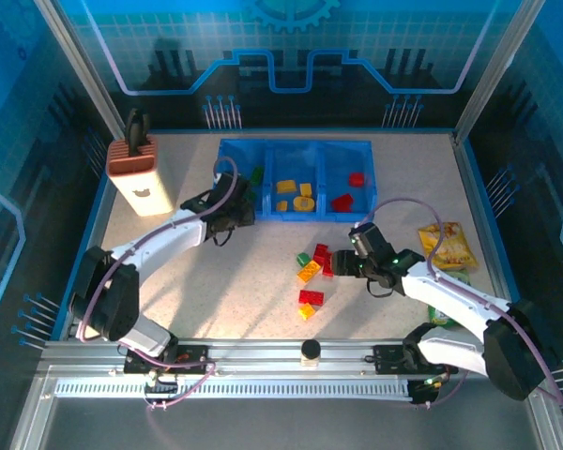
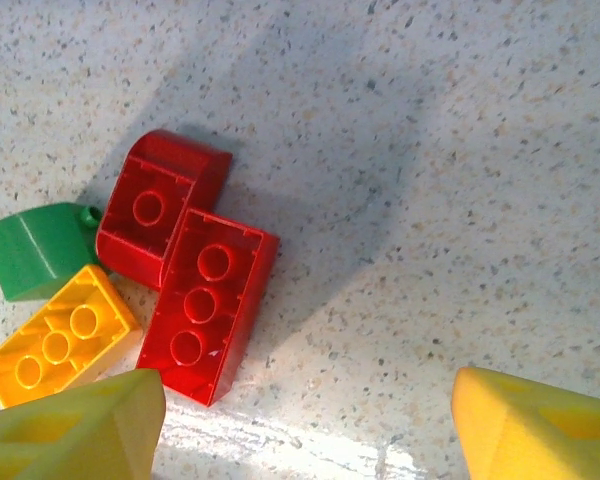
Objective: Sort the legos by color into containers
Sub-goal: Place the lego in the container, then pick up the lego from the center of the table.
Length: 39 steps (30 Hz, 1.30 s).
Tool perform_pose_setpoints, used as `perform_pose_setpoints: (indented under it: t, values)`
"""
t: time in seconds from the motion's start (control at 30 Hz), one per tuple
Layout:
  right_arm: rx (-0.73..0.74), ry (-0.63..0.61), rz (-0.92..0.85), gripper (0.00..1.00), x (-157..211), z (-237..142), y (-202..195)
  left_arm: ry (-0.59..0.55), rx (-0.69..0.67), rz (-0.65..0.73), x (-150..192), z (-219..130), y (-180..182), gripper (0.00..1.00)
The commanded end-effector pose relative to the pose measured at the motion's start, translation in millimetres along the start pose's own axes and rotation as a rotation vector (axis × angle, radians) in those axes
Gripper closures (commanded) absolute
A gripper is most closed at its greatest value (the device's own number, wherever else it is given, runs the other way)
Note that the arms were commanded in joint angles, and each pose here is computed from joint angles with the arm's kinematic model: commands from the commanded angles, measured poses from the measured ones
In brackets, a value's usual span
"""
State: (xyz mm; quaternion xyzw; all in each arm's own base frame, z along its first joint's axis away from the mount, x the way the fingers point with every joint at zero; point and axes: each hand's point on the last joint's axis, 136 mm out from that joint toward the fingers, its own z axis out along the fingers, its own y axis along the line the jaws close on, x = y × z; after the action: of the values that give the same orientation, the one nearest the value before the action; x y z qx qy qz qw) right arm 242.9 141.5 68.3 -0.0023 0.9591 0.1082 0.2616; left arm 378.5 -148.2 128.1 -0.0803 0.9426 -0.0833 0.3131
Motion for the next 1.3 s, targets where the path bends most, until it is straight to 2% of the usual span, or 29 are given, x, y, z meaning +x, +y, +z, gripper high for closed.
perform_pose_setpoints:
  t: [0.0, 0.23, 0.37, 0.4, 0.43, 0.47, 0.53, 0.77, 0.93, 1.27]
  values:
    - [0.022, 0.006, 0.001, 0.24, 9.6, 2.1, 0.1, -0.012, 0.011, 0.034, -24.8, 10.1, -5.8, 0.71]
    - [0.024, 0.023, -0.093, 0.24, 15.0, -3.7, 16.9, 0.023, -0.036, 0.031, -55.4, 49.8, 0.3, 0.67]
    - [0.011, 0.022, -0.119, 0.23, 13.2, -8.0, 25.2, 0.065, -0.050, 0.043, -54.0, 66.8, 0.2, 0.57]
    - [0.009, 0.021, -0.123, 0.23, 12.6, -9.2, 26.9, 0.073, -0.038, 0.041, -53.6, 65.8, -1.9, 0.48]
    - [0.010, 0.019, -0.124, 0.23, 11.8, -10.3, 27.8, 0.076, -0.021, 0.036, -52.2, 63.3, -5.0, 0.33]
    - [0.011, 0.017, -0.124, 0.23, 11.0, -10.9, 28.3, 0.062, -0.002, 0.033, -53.5, 58.8, -8.4, 0.25]
    - [0.011, 0.013, -0.116, 0.23, 9.8, -10.6, 28.8, 0.028, 0.025, 0.031, -54.0, 47.0, -12.7, 0.19]
    - [0.032, 0.051, -0.085, 0.24, 7.7, 0.5, 33.3, -0.058, 0.071, 0.040, -51.5, -4.1, -18.3, 0.18]
    - [0.037, 0.086, -0.063, 0.28, 3.7, 15.9, 39.9, -0.109, 0.100, 0.026, -32.6, -37.2, -12.2, 0.19]
    - [0.087, 0.141, -0.013, 0.36, -2.4, 44.6, 37.3, -0.149, 0.111, 0.007, 1.2, -75.5, 11.2, 0.20]
